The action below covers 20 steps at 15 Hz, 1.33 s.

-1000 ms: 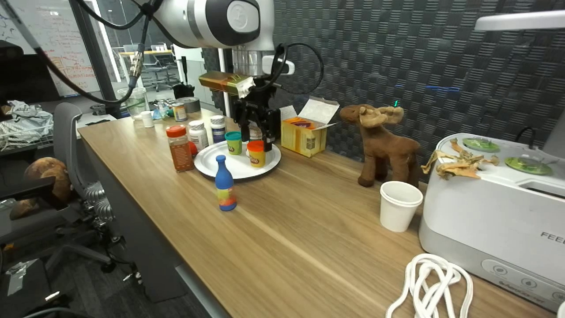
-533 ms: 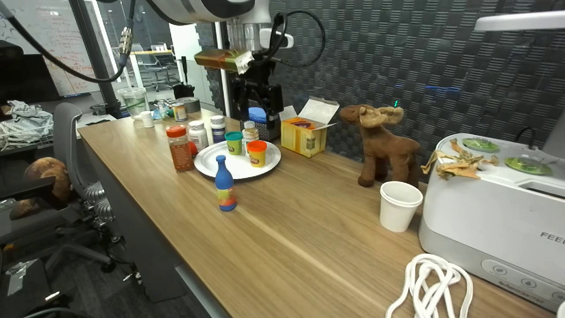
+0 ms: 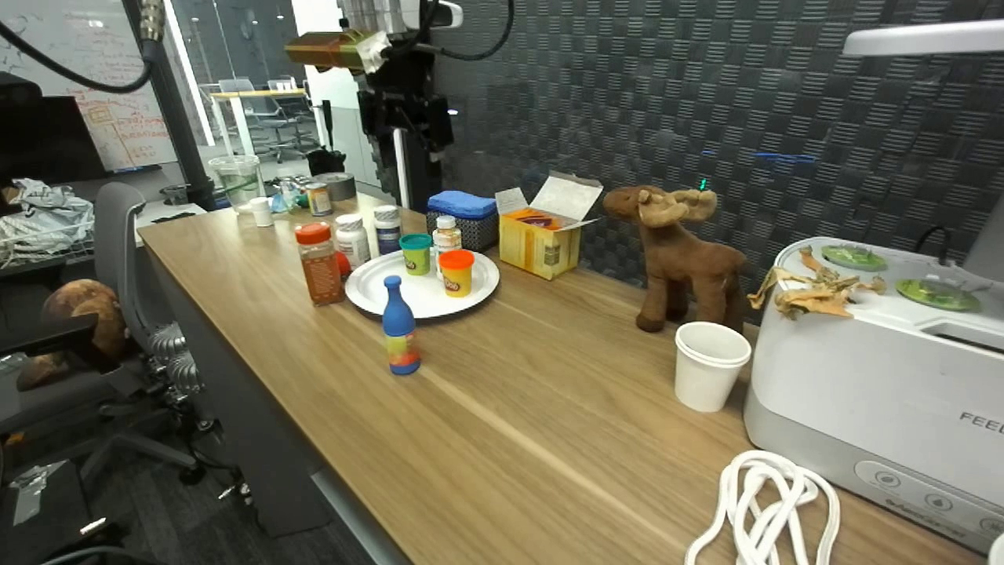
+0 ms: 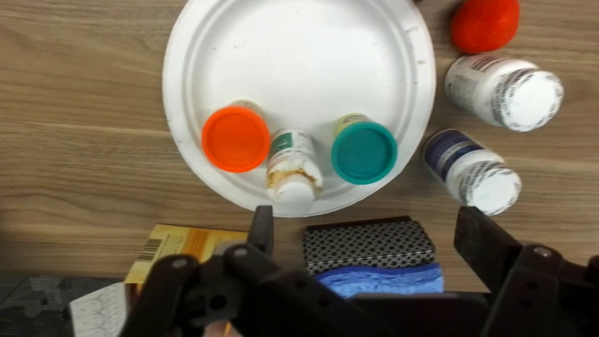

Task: Pick up all the objects surrounding the white plate and arrange them on the plate

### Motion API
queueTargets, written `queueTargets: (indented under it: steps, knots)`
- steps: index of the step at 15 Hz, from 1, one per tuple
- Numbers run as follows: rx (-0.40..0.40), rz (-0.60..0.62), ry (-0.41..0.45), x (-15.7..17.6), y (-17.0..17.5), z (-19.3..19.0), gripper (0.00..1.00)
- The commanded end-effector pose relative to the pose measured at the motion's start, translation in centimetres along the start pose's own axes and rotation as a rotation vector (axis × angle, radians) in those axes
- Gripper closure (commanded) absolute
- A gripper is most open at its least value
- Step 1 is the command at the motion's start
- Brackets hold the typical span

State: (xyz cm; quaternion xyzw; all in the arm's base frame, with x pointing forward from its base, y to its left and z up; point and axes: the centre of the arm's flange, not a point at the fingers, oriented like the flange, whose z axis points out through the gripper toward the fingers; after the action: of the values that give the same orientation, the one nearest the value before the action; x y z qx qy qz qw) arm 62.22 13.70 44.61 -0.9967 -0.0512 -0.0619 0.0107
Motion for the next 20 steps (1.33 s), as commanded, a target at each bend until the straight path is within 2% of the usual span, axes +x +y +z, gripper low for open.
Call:
queueTargets:
  steps: [1,5,9,12,15,20]
  knots:
    - [0.027,-0.048,-0.047,-0.5,-4.8,0.4,0.00]
    - [0.006,-0.152,-0.051,-0.7,-9.0,3.4,0.00]
    - [-0.020,-0.225,-0.052,-0.4,-10.8,5.7,0.00]
    - [-0.021,-0.258,-0.055,-0.1,-11.4,7.0,0.00]
    - [-0.056,-0.269,0.000,0.9,-11.2,7.2,0.00]
    - [-0.048,-0.275,0.055,2.0,-10.5,7.1,0.00]
